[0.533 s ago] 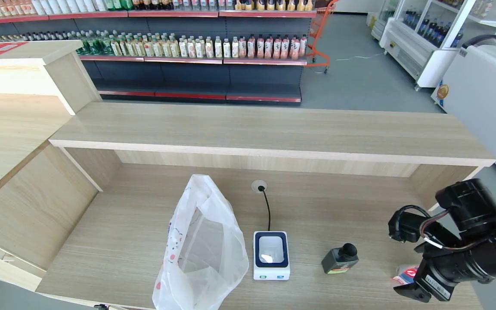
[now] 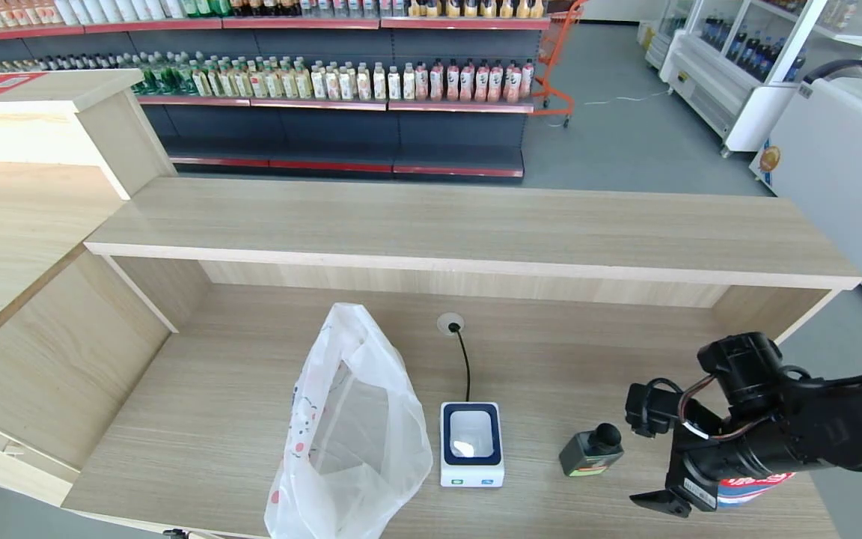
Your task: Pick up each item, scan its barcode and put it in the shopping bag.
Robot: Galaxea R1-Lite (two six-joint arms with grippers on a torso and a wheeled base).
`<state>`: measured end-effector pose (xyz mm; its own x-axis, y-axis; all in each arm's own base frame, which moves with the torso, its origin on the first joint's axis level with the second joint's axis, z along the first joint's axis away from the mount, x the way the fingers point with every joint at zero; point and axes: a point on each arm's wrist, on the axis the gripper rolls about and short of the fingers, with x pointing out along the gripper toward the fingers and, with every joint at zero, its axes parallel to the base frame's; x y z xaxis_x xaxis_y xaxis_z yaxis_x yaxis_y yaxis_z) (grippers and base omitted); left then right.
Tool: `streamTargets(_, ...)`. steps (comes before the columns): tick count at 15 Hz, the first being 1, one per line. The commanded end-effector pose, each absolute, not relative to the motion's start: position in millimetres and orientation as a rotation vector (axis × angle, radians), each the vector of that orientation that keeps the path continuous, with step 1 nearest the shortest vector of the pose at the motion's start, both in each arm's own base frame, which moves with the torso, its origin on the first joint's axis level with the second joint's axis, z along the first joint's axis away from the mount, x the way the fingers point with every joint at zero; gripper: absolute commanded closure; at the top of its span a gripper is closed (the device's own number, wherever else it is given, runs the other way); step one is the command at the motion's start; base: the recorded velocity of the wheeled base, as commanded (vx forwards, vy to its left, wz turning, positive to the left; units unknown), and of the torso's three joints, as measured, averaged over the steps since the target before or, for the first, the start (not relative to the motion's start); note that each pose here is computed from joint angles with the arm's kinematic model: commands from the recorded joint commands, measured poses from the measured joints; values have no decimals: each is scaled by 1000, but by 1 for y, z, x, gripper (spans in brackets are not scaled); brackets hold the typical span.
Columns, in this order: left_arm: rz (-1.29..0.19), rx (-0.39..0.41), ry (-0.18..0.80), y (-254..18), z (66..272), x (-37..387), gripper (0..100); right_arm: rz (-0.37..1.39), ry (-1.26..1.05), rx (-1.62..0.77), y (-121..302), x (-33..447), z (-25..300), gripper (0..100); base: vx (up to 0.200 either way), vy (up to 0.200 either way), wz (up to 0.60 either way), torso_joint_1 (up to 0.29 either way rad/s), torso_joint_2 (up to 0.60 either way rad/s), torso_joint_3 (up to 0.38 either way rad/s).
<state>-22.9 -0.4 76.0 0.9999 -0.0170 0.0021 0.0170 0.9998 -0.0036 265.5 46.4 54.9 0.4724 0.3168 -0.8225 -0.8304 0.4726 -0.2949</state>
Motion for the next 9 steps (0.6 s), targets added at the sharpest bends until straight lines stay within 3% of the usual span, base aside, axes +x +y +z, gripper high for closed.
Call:
streamTargets(1,-17,-5,-3,0,76,-23,0,846,776,-752,47,278,31,0,0,0,0,0,0,0)
streamTargets(9,-17,-3,-2,0,76,-23,0,941,692,-700,56,312,7,0,0,0,0,0,0,0)
